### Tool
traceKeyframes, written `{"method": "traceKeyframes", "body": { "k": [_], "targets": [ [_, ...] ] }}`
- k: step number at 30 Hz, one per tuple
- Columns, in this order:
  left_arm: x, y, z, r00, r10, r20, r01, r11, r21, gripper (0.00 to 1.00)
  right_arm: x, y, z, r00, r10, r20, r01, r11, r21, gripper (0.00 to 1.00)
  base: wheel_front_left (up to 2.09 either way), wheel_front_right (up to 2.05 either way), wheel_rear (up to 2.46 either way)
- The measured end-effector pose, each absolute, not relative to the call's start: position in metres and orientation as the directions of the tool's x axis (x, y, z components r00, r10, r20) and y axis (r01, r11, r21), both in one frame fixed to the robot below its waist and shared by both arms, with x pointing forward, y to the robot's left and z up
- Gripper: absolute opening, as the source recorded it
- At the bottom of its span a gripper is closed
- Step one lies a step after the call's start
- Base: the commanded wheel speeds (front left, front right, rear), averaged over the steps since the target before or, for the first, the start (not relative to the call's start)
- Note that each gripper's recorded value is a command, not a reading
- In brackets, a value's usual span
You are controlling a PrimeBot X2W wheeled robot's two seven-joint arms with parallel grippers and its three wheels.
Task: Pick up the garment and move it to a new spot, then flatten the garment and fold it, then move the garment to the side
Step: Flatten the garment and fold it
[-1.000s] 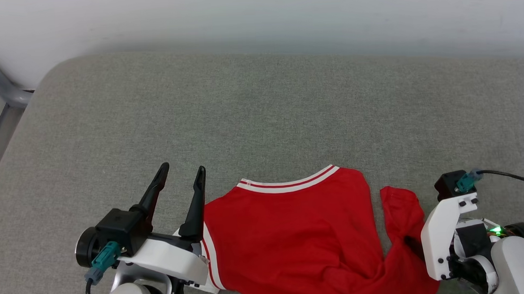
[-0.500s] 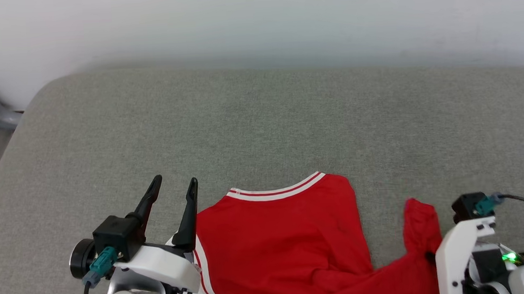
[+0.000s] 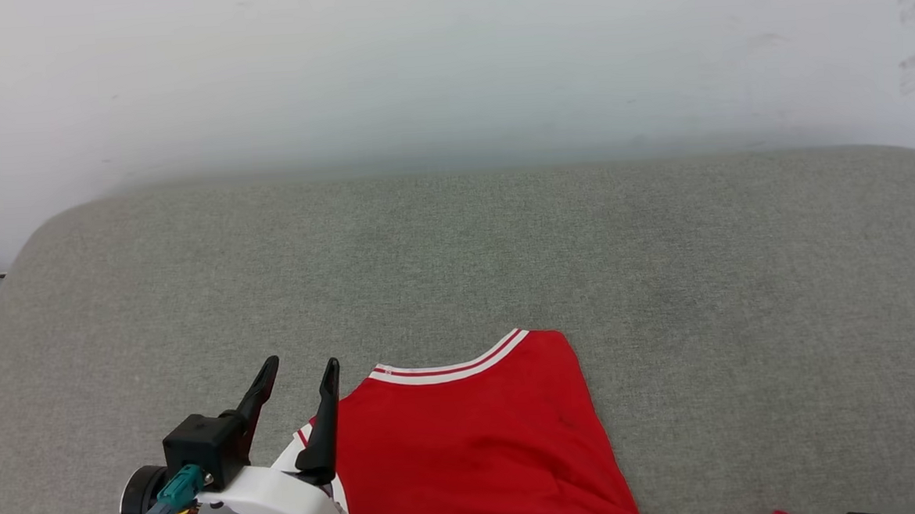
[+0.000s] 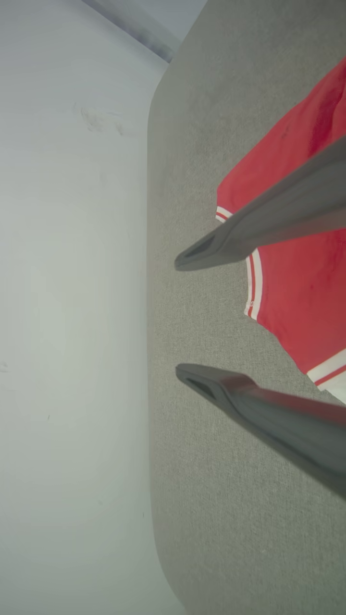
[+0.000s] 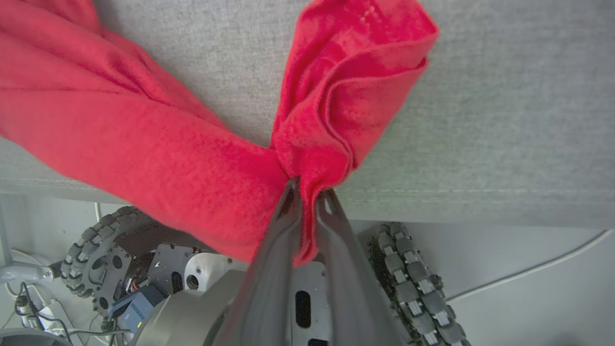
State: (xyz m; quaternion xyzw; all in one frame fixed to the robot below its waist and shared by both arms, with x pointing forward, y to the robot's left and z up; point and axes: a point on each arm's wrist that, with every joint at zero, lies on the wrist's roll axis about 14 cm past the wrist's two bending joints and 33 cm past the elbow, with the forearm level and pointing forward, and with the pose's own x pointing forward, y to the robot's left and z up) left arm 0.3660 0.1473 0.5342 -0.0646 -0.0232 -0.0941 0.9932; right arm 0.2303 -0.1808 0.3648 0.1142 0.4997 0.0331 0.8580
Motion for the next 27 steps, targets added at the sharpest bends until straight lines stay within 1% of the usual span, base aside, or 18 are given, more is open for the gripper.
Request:
{"method": "traceKeyframes", "body": {
  "k": [1,2,5,8,10,13,15,18,21,24,27],
  "targets": [
    [0.366,0.147,0.534,0.981,-0.186,0.055,0.192,0.973,-0.126,1.00,0.230,-0.178,0.365,0.516,0.185,-0.837,0.064,0.965,0.253,0.95,0.00,0.00,0.00],
    [0.365,0.146,0.533,0.981,-0.186,0.053,0.191,0.973,-0.128,1.00,0.232,-0.177,0.366,0.541,0.191,-0.819,0.069,0.960,0.270,1.00,0.00,0.00,0.00],
    [0.364,0.146,0.532,0.981,-0.186,0.047,0.191,0.973,-0.128,1.00,0.252,-0.180,0.380,0.675,0.169,-0.718,0.074,0.953,0.294,1.00,0.00,0.00,0.00],
    [0.363,0.146,0.532,0.982,-0.185,0.043,0.189,0.973,-0.130,1.00,0.287,-0.193,0.412,0.837,0.102,-0.538,0.079,0.950,0.303,1.00,0.00,0.00,0.00],
    [0.362,0.148,0.530,0.983,-0.179,0.037,0.182,0.974,-0.133,1.00,0.304,-0.197,0.432,0.902,0.071,-0.425,0.070,0.949,0.308,1.00,0.00,0.00,0.00],
    [0.361,0.151,0.532,0.986,-0.164,0.044,0.168,0.976,-0.135,1.00,0.321,-0.201,0.452,0.955,0.036,-0.295,0.053,0.956,0.288,1.00,0.00,0.00,0.00],
    [0.360,0.156,0.532,0.988,-0.149,0.049,0.154,0.979,-0.135,1.00,0.334,-0.199,0.466,0.974,0.032,-0.226,0.031,0.963,0.267,1.00,0.00,0.00,0.00],
    [0.360,0.162,0.533,0.990,-0.127,0.055,0.133,0.982,-0.134,1.00,0.352,-0.188,0.474,0.979,0.060,-0.192,-0.015,0.973,0.228,1.00,0.00,0.00,0.00],
    [0.362,0.168,0.535,0.993,-0.104,0.064,0.112,0.984,-0.135,1.00,0.369,-0.173,0.472,0.967,0.105,-0.233,-0.061,0.980,0.190,1.00,0.00,0.00,0.00],
    [0.367,0.174,0.539,0.993,-0.084,0.080,0.094,0.987,-0.131,1.00,0.387,-0.154,0.462,0.932,0.163,-0.324,-0.114,0.980,0.165,1.00,0.00,0.00,0.00],
    [0.370,0.182,0.539,0.995,-0.058,0.086,0.069,0.989,-0.134,1.00,0.396,-0.130,0.441,0.849,0.243,-0.469,-0.196,0.970,0.146,1.00,0.00,0.00,0.00]
  ]
}}
